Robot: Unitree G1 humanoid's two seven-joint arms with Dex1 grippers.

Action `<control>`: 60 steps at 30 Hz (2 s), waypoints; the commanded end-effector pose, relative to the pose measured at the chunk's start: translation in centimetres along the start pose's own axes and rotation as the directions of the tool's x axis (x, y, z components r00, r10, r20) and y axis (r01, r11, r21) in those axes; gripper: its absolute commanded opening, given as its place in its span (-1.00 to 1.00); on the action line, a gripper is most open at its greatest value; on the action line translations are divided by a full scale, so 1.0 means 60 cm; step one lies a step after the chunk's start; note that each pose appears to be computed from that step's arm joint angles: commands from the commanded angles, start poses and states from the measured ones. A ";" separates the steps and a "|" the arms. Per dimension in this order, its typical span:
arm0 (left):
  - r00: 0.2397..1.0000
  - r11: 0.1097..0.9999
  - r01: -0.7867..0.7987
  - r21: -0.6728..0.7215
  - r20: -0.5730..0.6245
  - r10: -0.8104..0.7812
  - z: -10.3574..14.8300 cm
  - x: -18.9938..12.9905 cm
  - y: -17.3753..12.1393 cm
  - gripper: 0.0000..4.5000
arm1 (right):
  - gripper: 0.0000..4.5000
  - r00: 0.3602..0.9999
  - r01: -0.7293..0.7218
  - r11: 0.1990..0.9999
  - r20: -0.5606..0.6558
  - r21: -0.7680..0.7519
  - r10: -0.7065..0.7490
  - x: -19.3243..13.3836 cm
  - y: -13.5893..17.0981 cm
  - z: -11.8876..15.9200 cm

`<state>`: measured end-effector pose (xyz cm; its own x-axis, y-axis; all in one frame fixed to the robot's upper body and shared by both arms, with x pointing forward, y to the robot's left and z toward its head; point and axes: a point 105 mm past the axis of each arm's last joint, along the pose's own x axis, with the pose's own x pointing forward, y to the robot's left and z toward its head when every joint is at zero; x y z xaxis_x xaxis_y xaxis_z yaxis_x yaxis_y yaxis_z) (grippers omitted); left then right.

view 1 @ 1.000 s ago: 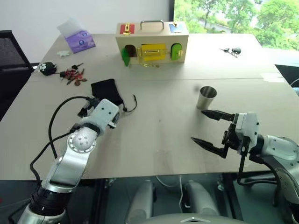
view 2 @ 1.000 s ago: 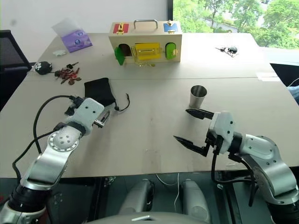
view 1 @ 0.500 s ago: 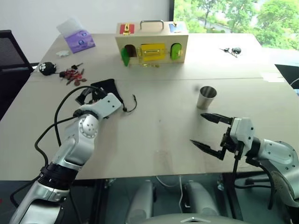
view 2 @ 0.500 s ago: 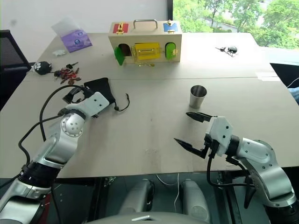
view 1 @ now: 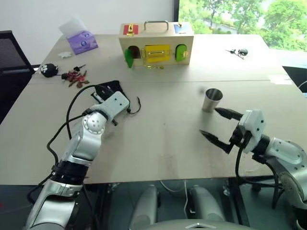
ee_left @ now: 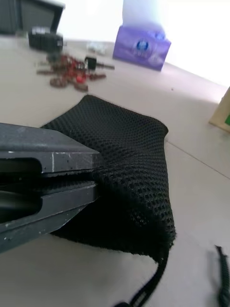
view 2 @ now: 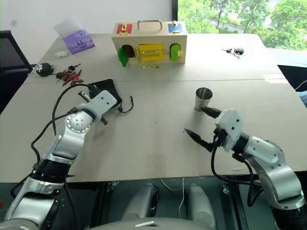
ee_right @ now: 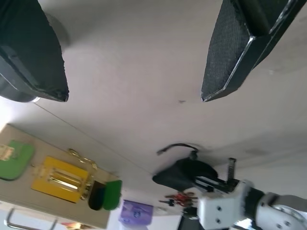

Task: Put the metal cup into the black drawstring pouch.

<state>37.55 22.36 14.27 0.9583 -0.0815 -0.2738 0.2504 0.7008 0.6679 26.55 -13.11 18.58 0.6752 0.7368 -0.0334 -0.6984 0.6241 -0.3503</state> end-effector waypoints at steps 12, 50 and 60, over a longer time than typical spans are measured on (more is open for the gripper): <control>0.926 0.624 0.333 -0.707 0.122 -0.357 0.102 -0.015 -0.064 -0.98 | 1.00 0.968 0.173 0.985 -0.185 0.011 -0.168 0.047 -0.140 0.066; 0.880 0.292 0.375 -0.880 0.239 -0.411 0.124 -0.028 -0.073 -1.00 | -0.95 0.961 -0.041 0.966 -0.253 0.257 0.108 0.098 -0.133 0.015; 0.846 0.180 0.380 -0.907 0.262 -0.465 0.124 -0.018 -0.071 -1.00 | -0.95 0.993 -0.106 0.903 0.092 0.416 0.074 0.076 -0.010 0.044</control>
<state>36.13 14.82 15.23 0.7367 -0.5408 -0.4060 0.2315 0.7659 -0.5999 30.56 -9.99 19.26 0.5986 0.7971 -0.0797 -0.7899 0.6039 0.1069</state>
